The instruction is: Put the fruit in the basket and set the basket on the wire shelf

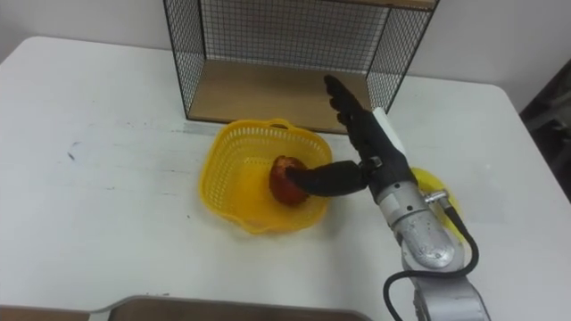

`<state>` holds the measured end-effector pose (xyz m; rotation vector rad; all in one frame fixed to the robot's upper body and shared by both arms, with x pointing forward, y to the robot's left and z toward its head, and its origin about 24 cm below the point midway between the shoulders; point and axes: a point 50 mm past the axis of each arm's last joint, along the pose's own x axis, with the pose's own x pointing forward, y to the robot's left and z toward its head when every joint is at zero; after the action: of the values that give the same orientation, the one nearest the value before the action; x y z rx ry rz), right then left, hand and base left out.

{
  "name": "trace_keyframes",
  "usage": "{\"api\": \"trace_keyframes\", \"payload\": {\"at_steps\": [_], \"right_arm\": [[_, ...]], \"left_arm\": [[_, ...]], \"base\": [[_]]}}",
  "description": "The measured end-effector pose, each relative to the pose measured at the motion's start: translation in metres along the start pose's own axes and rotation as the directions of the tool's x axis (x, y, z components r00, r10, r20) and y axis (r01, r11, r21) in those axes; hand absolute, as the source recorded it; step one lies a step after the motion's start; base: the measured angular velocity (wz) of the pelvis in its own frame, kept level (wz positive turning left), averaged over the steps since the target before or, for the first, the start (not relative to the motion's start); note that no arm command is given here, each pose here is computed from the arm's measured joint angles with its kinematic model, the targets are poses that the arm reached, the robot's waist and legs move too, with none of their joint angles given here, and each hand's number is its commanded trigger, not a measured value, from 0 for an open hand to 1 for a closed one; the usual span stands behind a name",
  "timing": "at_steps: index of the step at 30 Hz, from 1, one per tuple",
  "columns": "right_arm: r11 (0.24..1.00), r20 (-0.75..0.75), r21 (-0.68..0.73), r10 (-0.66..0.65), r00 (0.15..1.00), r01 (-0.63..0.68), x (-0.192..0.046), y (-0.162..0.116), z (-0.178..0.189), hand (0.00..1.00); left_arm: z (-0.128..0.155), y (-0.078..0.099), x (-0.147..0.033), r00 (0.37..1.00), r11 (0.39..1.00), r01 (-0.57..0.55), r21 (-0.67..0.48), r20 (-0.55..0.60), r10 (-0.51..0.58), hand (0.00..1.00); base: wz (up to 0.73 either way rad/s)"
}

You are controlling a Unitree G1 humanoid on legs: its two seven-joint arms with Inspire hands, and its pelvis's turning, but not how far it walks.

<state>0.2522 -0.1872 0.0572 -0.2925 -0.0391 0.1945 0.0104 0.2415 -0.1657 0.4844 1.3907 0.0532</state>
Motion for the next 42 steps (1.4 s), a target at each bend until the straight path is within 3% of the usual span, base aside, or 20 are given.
{"api": "trace_keyframes", "payload": {"at_steps": [11,17,26,42], "right_arm": [[0.972,0.023,0.041,-0.231,0.973,0.230,-0.008,-0.043,0.005,0.00],[0.916,-0.029,0.018,-0.399,0.916,0.400,-0.020,-0.072,-0.007,0.00],[0.855,-0.089,-0.034,-0.519,0.850,0.518,-0.030,-0.094,-0.018,0.00],[0.862,-0.297,-0.097,-0.502,0.812,0.498,-0.031,-0.096,-0.060,0.00]], "left_arm": [[-0.009,-0.001,-0.002,1.000,1.000,-0.002,-0.020,-0.024,0.002,0.00],[-0.018,0.003,-0.003,0.998,0.997,-0.027,-0.073,-0.061,0.023,0.00],[-0.019,0.008,-0.002,0.997,0.994,-0.042,-0.101,-0.073,0.035,0.00],[-0.023,0.017,-0.002,0.993,0.994,-0.065,-0.091,-0.106,0.055,0.00]], "base": [[0.03],[-0.01],[-0.04],[0.00]]}}
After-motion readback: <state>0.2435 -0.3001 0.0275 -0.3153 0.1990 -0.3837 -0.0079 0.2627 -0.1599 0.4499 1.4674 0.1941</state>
